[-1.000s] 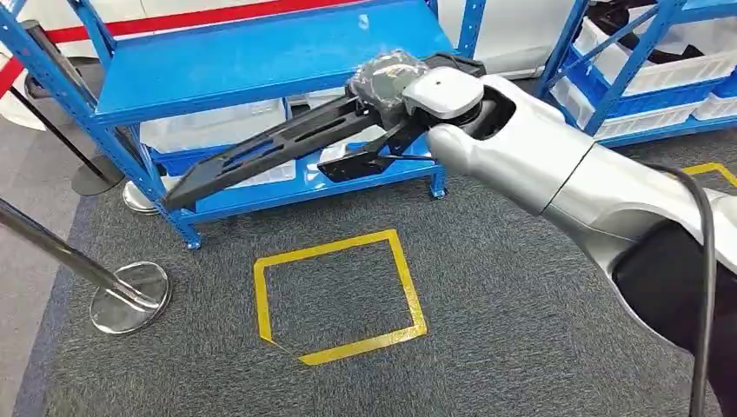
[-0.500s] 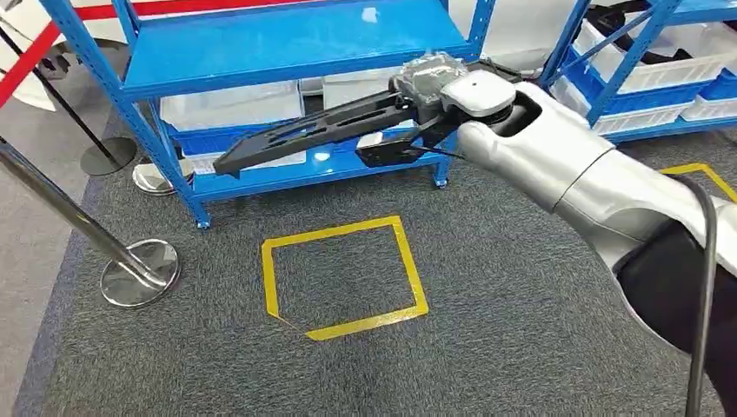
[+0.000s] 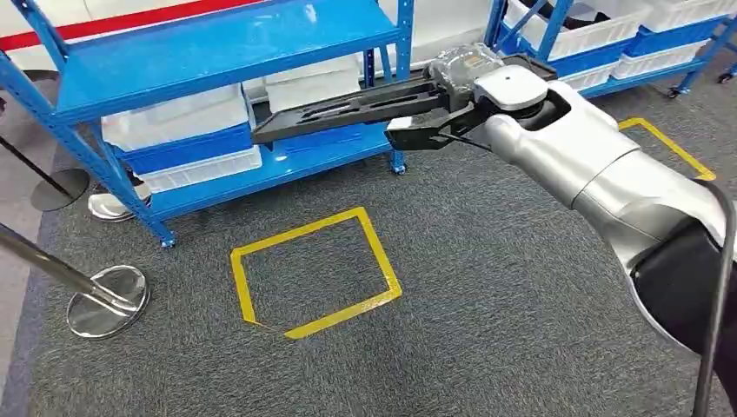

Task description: Take the parts from the cabinet and place them on the table.

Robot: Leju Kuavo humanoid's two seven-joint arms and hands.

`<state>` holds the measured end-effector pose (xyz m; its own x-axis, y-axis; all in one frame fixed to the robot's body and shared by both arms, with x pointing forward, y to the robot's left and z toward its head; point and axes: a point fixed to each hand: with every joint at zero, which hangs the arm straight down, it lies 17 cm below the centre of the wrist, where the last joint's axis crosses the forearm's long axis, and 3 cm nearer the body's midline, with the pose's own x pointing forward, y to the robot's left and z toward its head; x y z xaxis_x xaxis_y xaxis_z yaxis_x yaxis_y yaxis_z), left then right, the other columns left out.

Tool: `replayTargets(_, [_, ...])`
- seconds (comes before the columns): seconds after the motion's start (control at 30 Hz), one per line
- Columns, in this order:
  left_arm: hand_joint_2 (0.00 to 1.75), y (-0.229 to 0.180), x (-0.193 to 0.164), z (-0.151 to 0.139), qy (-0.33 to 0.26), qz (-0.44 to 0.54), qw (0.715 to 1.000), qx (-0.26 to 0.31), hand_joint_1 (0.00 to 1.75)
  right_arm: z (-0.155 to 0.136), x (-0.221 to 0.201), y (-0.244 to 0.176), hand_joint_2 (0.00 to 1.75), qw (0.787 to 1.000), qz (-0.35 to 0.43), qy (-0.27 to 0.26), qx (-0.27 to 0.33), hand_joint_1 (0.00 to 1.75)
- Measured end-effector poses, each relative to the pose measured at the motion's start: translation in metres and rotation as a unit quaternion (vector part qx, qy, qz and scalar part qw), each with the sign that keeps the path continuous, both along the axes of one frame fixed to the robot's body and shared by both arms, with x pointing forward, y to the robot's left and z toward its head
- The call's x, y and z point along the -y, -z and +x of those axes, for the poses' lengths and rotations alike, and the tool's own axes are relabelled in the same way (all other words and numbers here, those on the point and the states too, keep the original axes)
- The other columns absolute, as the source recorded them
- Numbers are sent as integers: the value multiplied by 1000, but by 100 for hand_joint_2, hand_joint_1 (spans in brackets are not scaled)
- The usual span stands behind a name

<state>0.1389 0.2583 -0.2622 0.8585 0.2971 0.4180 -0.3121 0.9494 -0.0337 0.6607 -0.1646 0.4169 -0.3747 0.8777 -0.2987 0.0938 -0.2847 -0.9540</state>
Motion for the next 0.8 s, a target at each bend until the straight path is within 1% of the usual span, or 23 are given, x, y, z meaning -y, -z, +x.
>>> replayTargets(0.2, [175, -1, -7, 6, -1, 4, 1000, 6, 0, 2, 4, -1, 175, 1000, 5, 4, 2, 175])
replayTargets(0.33, [175, -1, -6, 4, -1, 2, 1000, 4, 0, 3, 11, -9, 175, 1000, 10, 11, 7, 175])
replayTargets(0.47, [175, 0, -6, 2, -2, 2, 1000, 0, 0, 4, 12, -6, 175, 1000, 6, 14, 6, 175])
replayTargets(0.63, [175, 0, -8, 1, -5, 3, 1000, -1, 0, 4, 15, -12, 175, 1000, 15, 17, 10, 175])
replayTargets(0.8, [175, 0, -6, 2, -3, 1, 1000, 0, 0, 8, 34, -9, 175, 999, 9, 37, 14, 175])
